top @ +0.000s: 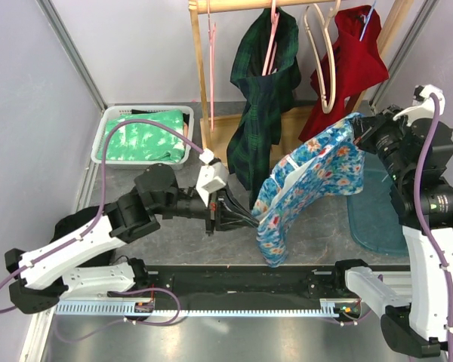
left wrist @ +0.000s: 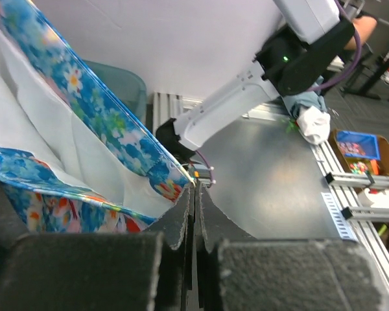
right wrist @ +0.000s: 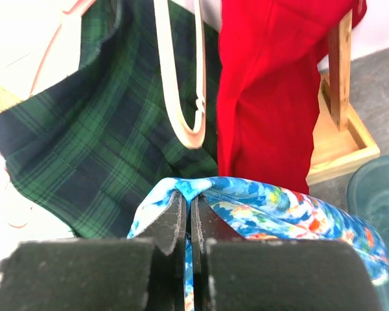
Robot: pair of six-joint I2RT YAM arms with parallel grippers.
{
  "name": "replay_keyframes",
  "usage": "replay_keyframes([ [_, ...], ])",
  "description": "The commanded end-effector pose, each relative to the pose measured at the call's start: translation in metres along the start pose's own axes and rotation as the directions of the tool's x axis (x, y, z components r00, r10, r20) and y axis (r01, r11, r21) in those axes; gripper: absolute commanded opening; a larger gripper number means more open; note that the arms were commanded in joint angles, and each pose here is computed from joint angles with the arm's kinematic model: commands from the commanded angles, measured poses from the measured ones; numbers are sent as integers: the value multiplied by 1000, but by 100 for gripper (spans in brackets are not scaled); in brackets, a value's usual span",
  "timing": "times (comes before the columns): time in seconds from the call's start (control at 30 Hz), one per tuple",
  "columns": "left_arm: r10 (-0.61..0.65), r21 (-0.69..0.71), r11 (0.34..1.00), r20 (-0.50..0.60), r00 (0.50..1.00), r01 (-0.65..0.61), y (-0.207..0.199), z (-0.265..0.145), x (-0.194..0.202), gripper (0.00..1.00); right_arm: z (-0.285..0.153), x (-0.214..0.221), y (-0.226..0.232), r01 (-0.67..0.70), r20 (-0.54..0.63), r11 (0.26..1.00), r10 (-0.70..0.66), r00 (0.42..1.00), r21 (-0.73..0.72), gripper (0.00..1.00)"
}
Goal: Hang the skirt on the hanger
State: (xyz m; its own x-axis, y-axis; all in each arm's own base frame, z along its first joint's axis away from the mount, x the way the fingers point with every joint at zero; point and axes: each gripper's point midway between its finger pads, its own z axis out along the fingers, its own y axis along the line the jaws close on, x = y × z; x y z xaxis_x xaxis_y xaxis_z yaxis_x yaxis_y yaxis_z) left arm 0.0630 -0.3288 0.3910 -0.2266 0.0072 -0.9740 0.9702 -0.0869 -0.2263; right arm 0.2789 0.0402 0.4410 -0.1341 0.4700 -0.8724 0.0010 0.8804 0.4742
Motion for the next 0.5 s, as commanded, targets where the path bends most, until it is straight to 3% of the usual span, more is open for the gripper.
replay_keyframes([
  [0.0,23,110,994,41,999,-27,-36,11,-12,2,-5,-45,6,48,126,999,-50,991,20,0],
  [0.17,-10,18,1000,23,1000,10,-26,20,18,2,36,4,28,8,-29,986,-13,999,-165,0],
  [0.2,-21,-19,1000,30,999,22,-21,21,22,2,53,36,20,-12,-108,986,-7,994,-168,0],
  [0.27,-63,-64,996,23,998,65,-14,18,44,2,67,67,36,-32,-157,972,-5,988,-233,0],
  [0.33,-94,-108,989,45,995,99,-8,16,55,2,87,119,31,-8,-239,980,-40,970,-197,0],
  [0.37,-141,-140,980,17,990,142,-1,15,80,2,87,140,53,6,-263,968,-74,962,-251,0],
  [0.47,-216,-245,946,8,976,211,15,4,120,2,109,201,56,30,-343,973,-110,933,-231,0],
])
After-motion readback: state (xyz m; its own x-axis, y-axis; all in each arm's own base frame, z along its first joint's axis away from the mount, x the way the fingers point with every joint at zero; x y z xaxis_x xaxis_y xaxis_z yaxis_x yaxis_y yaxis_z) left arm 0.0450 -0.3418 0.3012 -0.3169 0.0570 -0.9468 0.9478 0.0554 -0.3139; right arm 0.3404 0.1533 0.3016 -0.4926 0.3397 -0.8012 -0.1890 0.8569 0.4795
